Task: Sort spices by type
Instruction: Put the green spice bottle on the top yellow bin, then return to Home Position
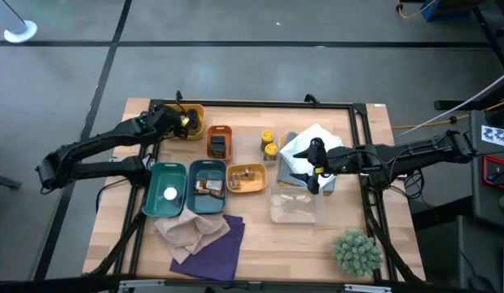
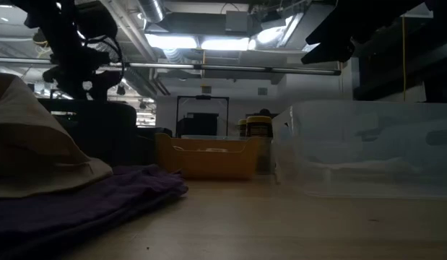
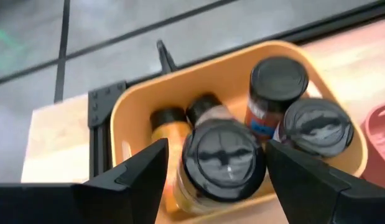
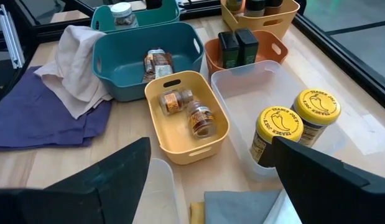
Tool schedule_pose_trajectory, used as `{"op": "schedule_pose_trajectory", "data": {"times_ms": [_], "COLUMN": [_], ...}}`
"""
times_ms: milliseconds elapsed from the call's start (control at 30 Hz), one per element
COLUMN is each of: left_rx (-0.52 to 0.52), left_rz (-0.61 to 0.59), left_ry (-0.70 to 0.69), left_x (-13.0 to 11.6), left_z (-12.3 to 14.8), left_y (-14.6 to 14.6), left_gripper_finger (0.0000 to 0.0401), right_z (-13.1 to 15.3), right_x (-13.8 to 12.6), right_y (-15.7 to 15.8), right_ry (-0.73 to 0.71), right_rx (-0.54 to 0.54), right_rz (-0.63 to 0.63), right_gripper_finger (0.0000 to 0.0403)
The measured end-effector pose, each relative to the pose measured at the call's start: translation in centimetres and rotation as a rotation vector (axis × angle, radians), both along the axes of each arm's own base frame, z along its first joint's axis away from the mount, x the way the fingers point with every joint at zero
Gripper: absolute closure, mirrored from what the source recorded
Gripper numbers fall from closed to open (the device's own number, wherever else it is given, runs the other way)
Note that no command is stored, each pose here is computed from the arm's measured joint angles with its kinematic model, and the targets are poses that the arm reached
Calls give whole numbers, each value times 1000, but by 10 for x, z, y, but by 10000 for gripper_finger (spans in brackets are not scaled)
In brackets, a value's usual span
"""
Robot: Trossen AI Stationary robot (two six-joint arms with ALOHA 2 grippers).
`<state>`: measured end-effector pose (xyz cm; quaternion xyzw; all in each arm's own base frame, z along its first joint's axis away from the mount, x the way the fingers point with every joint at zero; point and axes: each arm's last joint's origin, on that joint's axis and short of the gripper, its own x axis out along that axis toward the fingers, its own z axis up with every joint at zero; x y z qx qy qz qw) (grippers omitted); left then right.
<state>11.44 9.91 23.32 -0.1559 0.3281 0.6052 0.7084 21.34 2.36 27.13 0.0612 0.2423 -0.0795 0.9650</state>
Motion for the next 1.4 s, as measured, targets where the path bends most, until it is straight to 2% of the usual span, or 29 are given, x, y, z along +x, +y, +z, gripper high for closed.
{"op": "schedule_pose_trajectory", "data": {"times_ms": [267, 533, 733, 867, 967, 1100, 1300, 1400], "left_rx": [60, 151, 232, 238, 186, 148, 261, 339], "left_rz": [-41, -112, -200, -262, -369, -595, -934, -1037], "left_ry": [5, -36, -192, -341, -464, -626, -793, -837], "left_x": [2, 0, -23, -49, -63, -70, -61, -50], "left_z": [18, 58, 84, 89, 80, 64, 41, 26], "left_y": [6, 2, -20, -43, -58, -72, -79, -78], "left_gripper_finger": [151, 150, 150, 150, 150, 150, 150, 150], "right_z": [0, 2, 12, 19, 17, 2, -22, -34], "right_x": [0, -2, -16, -27, -34, -42, -49, -52], "right_y": [0, 0, -3, -6, -7, -9, -9, -9], "right_ry": [0, -6, -40, -53, -85, -104, -227, -258], "right_rx": [0, -5, -50, -96, -119, -117, -84, -69], "right_rz": [0, 3, 6, -26, -37, -37, -17, -18], "right_gripper_finger": [70, 70, 70, 70, 70, 70, 70, 70]}}
